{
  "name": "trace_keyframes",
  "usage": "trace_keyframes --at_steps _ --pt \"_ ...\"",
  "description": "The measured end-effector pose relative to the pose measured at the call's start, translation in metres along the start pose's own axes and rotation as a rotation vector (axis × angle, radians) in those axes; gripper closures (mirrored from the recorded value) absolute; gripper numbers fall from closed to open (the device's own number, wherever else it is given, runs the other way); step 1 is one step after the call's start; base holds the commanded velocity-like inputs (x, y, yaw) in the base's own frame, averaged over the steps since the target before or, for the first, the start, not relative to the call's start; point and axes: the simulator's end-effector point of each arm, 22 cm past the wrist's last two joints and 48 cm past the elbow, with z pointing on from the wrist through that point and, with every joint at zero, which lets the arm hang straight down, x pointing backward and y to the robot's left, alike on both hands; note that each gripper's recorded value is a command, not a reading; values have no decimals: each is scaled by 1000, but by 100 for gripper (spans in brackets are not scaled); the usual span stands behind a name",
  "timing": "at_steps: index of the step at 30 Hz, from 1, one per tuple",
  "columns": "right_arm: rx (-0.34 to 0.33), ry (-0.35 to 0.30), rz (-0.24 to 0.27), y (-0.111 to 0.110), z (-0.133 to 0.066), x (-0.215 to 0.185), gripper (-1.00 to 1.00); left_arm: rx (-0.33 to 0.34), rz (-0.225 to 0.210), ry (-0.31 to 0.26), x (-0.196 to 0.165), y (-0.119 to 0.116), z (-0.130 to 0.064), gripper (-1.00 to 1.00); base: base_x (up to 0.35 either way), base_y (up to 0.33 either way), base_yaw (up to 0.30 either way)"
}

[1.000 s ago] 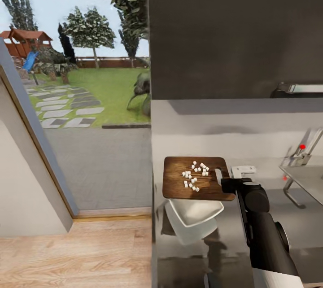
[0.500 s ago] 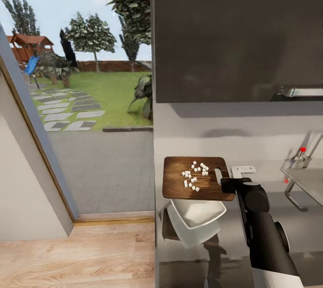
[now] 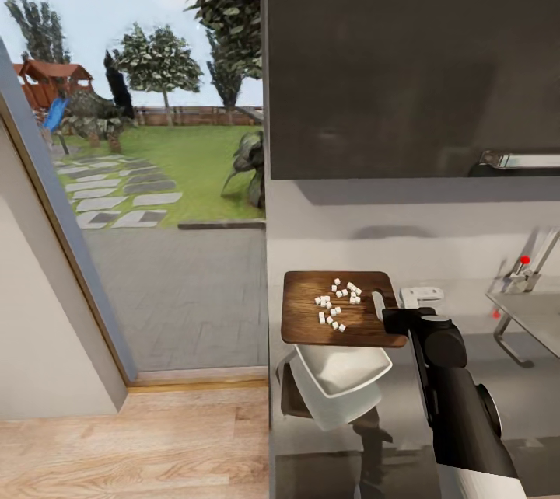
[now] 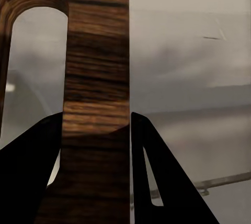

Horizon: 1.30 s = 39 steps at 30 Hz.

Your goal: In the kitchen, take the Vidalia onion out of the sink, dice it on the chopping board with the paring knife, put the diced onion into the bowl on the countertop, then place both the paring knife and the chopping board into the sink.

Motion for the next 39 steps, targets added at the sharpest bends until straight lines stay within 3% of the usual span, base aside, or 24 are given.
trace_keyframes --at_steps 6,14,22,28,39 --pt "-9 -7 2 1 1 -1 100 0 0 -1 0 0 0 -100 0 0 0" --pt "-18 -82 -11 4 3 -16 100 0 0 1 0 0 0 -100 0 0 0" --pt "-35 -107 -35 12 16 -11 100 -3 2 11 4 1 -1 -100 0 0 0" --pt "-6 -104 2 -7 23 -4 100 -4 3 18 7 2 -2 -100 0 0 0" --pt "-16 -112 -1 -6 36 6 100 -5 3 19 7 2 -2 -100 0 0 0"
